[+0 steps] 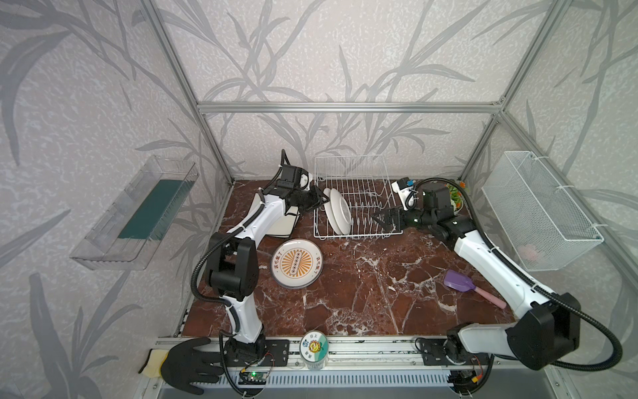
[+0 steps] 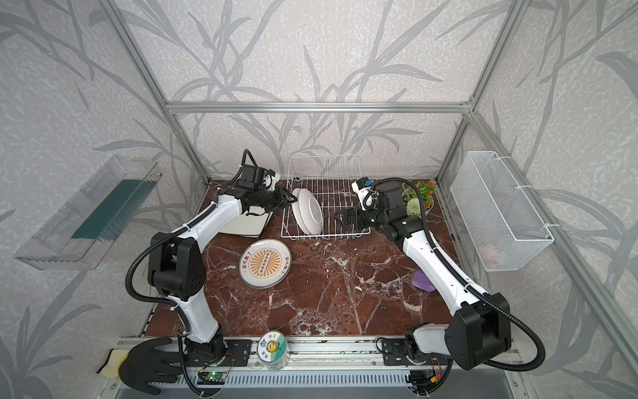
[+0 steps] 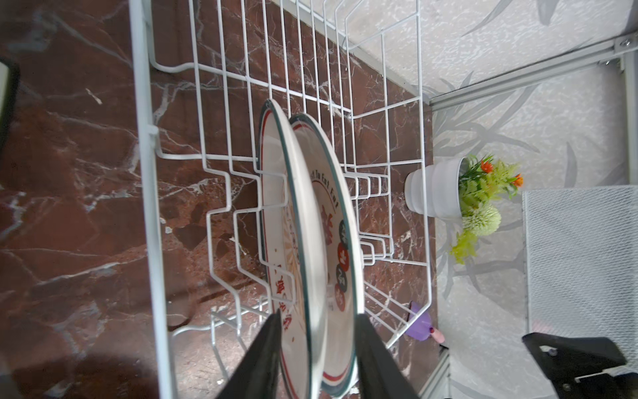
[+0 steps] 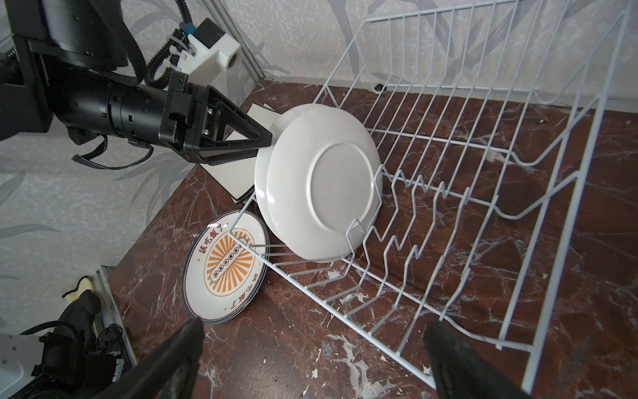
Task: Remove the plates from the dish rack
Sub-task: 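Raise the left gripper and move it back to the next plate in the rack, then close the left gripper on the printed plate rim and lift it upward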
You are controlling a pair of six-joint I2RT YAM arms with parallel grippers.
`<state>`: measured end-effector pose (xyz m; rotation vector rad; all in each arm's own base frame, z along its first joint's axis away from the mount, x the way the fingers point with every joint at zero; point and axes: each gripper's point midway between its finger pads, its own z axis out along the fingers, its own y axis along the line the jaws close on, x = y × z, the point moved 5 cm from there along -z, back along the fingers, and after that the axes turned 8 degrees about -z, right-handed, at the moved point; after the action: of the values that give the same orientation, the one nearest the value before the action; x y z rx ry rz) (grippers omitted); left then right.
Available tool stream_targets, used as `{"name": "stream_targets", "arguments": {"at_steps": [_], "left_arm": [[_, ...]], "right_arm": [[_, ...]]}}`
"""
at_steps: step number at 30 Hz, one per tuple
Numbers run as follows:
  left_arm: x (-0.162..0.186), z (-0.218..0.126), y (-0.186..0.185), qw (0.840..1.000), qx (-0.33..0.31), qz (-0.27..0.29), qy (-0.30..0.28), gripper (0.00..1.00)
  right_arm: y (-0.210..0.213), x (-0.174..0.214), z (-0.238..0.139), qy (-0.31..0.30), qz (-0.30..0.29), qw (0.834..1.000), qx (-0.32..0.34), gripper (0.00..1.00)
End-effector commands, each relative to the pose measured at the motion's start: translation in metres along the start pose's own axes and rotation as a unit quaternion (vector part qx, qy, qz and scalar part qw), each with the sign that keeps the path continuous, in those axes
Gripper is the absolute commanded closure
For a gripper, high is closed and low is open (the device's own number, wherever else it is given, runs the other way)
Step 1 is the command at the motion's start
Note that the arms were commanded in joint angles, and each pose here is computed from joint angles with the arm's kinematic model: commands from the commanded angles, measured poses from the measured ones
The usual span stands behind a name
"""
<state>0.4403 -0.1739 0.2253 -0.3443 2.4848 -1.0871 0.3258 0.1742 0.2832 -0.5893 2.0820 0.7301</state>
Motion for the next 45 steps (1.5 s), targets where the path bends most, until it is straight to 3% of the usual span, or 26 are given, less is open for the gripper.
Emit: {"name": "stream_targets", "arguments": {"at_steps": [1, 6, 10, 18, 45], "left_arm": [[-0.003, 0.006, -0.005, 1.000, 0.008, -0.001, 0.003, 0.73], [-0.005, 0.011, -0.005, 1.000, 0.007, -0.005, 0.008, 0.74], [-0.006, 0.011, -0.008, 1.000, 0.010, -0.005, 0.008, 0.86], [-0.008, 0.004, -0.018, 1.000, 0.028, -0.010, 0.003, 1.00], [-0.018, -0.051, -0.056, 0.996, 0.079, -0.012, -0.048, 1.00]], "right_arm": [[0.003, -0.009, -0.005, -0.008, -0.016, 1.000, 0.006, 0.01], [0.002, -0.008, -0.006, -0.005, -0.018, 1.000, 0.010, 0.01], [0.001, -0.007, -0.006, -0.004, -0.018, 1.000, 0.014, 0.01], [0.001, -0.007, -0.007, -0.003, -0.018, 1.000, 0.018, 0.01], [0.009, -0.010, -0.027, -0.024, -0.021, 0.999, 0.026, 0.01]]}}
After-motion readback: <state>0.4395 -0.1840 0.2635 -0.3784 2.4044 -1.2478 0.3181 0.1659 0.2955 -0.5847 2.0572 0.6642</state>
